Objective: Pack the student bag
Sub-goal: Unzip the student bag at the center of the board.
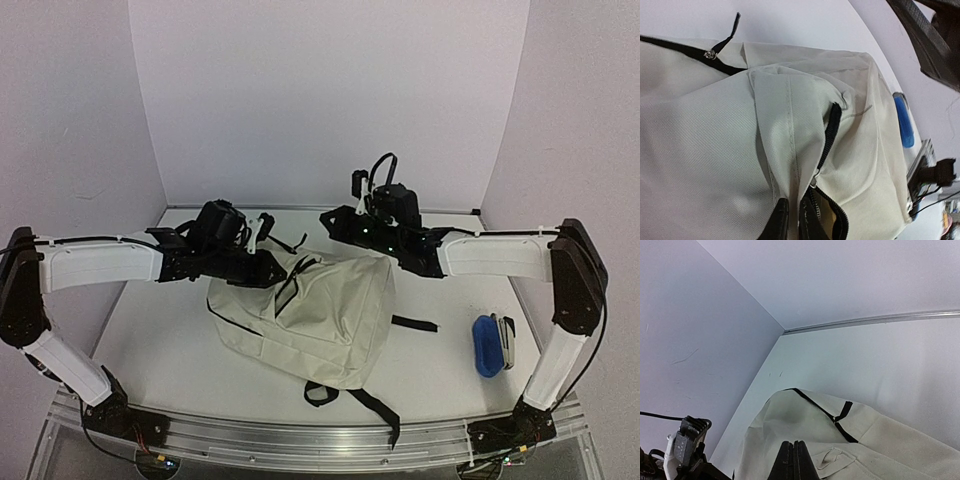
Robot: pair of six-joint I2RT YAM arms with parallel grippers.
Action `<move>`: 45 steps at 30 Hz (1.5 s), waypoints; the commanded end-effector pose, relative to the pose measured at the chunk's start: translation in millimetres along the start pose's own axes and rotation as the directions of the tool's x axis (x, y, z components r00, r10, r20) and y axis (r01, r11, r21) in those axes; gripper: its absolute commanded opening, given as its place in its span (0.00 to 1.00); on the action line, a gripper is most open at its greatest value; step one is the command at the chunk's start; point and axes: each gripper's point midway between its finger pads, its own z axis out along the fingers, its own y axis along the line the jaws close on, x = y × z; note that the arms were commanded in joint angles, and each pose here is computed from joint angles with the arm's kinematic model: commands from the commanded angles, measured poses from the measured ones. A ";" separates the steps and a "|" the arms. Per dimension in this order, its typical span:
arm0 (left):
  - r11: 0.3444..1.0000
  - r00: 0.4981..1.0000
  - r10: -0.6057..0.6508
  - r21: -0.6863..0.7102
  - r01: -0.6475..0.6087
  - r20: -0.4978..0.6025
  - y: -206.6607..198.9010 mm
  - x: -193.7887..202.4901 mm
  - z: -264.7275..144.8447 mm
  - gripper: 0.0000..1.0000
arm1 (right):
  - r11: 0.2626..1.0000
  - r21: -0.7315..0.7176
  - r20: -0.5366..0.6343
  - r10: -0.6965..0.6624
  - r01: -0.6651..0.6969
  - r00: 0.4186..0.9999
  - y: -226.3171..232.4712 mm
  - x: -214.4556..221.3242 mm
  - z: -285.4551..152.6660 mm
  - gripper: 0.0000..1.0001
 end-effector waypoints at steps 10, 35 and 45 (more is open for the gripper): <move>1.000 0.999 0.013 -0.002 -0.014 -0.053 -1.9 7.5 -7.5 0.54 | 0.988 -0.067 -0.286 0.118 -0.142 0.951 10.8 58.6 -6.4 0.40; 0.999 0.998 -0.002 -0.041 -0.001 -0.061 6.8 9.2 2.8 0.04 | 0.997 -0.022 -0.419 0.060 -0.076 0.906 9.8 105.8 11.6 0.34; 0.999 0.999 -0.006 -0.051 0.003 -0.052 8.4 8.7 0.4 0.00 | 0.997 -0.015 -0.406 0.060 -0.073 0.912 12.0 106.0 17.1 0.19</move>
